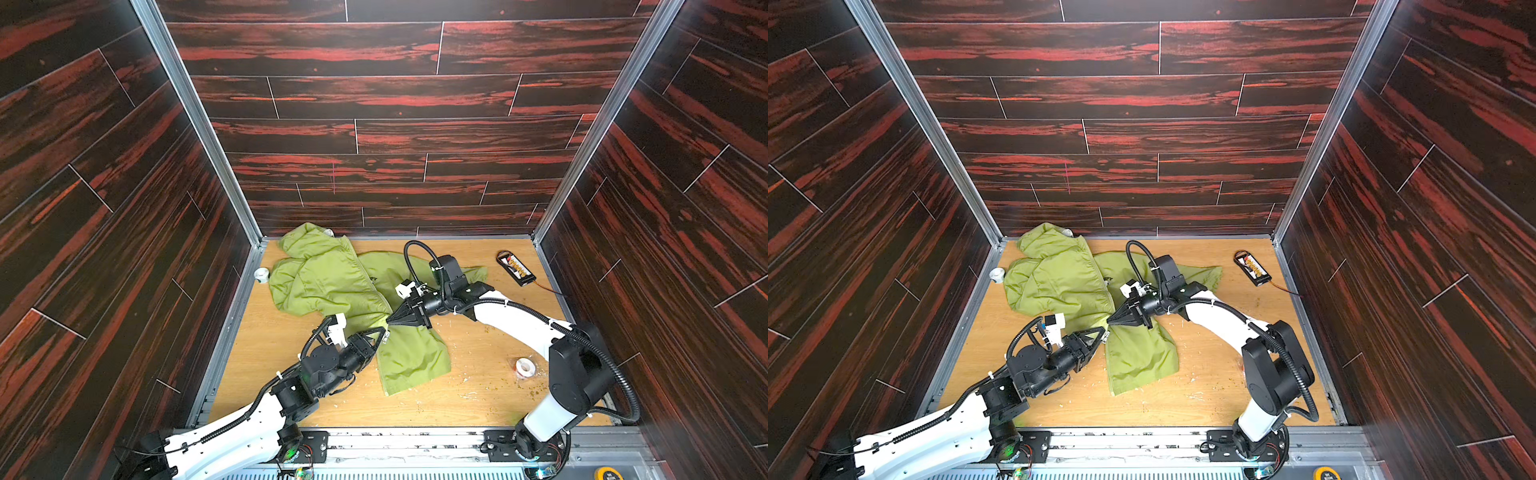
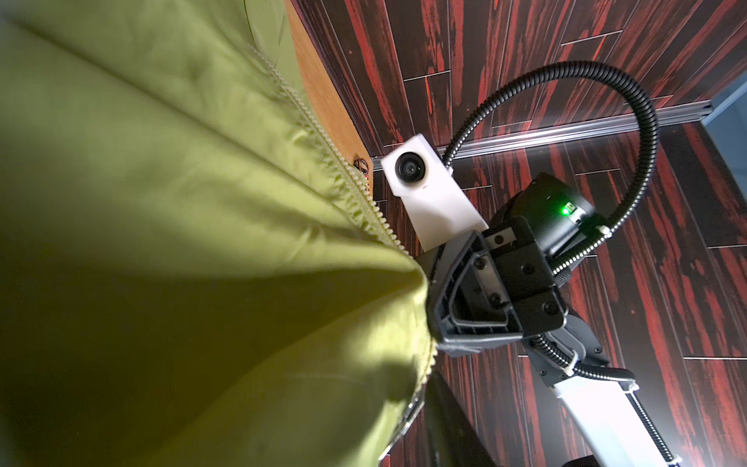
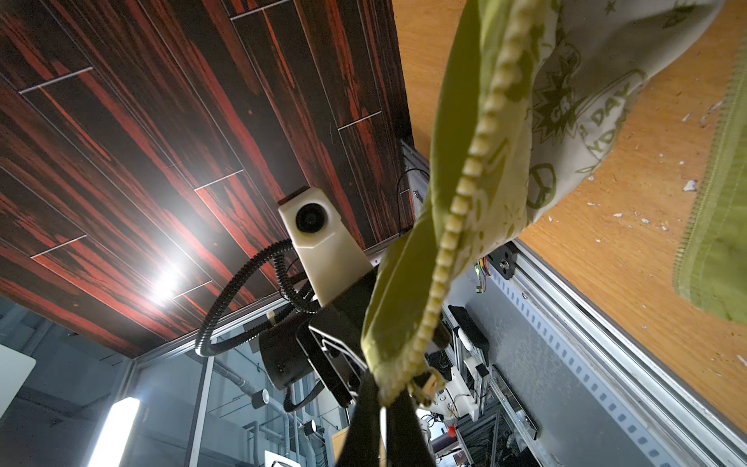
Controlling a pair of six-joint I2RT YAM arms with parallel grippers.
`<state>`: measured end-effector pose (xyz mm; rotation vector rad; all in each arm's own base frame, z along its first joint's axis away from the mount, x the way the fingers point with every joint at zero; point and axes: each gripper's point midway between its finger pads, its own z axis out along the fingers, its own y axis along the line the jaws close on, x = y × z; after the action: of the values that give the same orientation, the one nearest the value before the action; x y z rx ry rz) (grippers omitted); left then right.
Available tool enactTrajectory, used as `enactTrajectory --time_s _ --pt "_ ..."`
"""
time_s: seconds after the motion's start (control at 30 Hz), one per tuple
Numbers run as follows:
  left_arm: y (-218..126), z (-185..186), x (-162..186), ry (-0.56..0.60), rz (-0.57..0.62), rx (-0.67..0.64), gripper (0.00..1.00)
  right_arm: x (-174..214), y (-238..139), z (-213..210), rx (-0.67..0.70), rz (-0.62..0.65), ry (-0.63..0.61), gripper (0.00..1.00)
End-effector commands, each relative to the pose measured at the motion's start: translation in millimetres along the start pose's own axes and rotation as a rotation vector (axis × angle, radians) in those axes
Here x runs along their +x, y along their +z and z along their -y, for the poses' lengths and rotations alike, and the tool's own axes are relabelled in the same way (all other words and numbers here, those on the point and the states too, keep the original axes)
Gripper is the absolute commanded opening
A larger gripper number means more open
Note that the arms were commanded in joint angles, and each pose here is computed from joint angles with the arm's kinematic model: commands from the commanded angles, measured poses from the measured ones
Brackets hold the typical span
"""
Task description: Zip up the jacket
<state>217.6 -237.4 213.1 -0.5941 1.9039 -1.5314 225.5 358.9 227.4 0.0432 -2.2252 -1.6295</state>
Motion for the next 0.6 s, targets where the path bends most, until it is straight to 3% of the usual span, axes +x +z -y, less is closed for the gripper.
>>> enactTrajectory --time_s 0.0,0.57 --pt "1.5 17.6 -2.8 0.005 0.000 0.034 0.35 12.6 -10.5 -23.6 -0.023 0.012 -0.070 0.00" --pt "9.2 18.1 -2.0 0.001 -0.007 0.036 0.19 11.4 -13.0 -22.8 -0.024 0.018 -0.070 0.00"
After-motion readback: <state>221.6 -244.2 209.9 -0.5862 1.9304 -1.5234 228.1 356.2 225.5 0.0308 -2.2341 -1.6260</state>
